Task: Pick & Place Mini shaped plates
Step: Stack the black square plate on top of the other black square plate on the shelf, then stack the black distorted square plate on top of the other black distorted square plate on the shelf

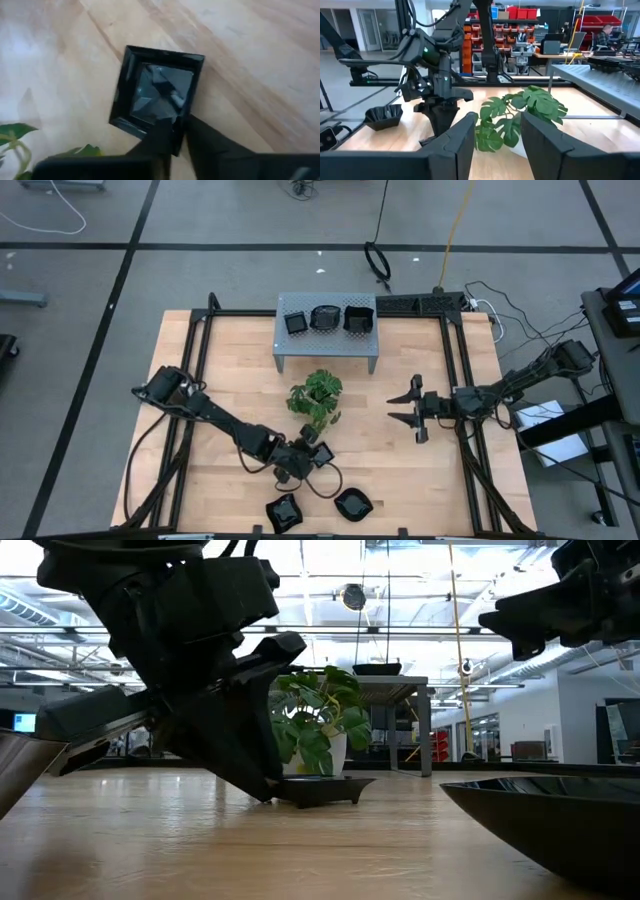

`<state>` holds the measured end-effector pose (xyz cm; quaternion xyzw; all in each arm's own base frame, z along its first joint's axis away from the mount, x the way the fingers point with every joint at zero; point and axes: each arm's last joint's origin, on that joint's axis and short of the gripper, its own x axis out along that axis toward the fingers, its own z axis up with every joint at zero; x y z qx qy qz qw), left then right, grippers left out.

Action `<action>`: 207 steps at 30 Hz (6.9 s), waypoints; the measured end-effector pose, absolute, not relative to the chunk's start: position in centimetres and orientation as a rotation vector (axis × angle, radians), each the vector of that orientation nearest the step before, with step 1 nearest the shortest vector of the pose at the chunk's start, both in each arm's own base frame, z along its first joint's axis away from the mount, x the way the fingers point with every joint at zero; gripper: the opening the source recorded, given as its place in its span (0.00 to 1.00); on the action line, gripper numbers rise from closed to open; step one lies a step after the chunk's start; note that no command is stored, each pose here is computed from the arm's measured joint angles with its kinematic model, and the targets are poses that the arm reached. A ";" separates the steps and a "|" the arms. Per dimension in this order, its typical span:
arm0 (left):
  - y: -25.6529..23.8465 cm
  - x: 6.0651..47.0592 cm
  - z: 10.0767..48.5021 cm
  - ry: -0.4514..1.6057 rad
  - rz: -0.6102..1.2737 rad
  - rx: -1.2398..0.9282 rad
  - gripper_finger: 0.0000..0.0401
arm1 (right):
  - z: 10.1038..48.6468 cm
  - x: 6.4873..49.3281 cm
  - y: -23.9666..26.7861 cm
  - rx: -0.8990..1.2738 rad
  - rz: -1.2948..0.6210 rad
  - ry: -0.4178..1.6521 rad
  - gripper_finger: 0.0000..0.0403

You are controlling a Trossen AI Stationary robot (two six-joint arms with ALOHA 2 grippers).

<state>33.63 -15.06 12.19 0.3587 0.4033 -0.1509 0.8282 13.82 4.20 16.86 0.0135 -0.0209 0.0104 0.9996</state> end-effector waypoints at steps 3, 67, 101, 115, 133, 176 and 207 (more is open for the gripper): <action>-15.1 33.6 12.1 0.858 -0.356 0.739 0.03 | 16.9 13.8 4.2 0.030 0.022 -0.046 0.36; 10.4 28.6 27.4 0.767 0.644 0.332 0.06 | 16.1 13.8 4.2 0.008 0.023 0.037 0.36; 5.1 28.4 30.0 0.532 0.416 -0.015 0.37 | 16.1 13.8 4.2 0.008 0.023 0.037 0.36; -6.4 27.8 23.6 0.891 -0.113 -0.386 0.37 | 16.1 13.8 4.2 0.008 0.023 0.037 0.36; -17.5 25.9 16.4 1.131 -0.153 -0.391 0.37 | 16.0 13.8 4.2 0.006 0.023 0.044 0.36; -22.0 26.2 13.1 1.068 -0.200 -0.514 0.37 | 16.0 13.8 4.2 0.005 0.023 0.046 0.36; -15.2 30.4 13.9 0.956 -0.187 -0.285 0.03 | 16.0 13.8 4.2 0.005 0.023 0.045 0.36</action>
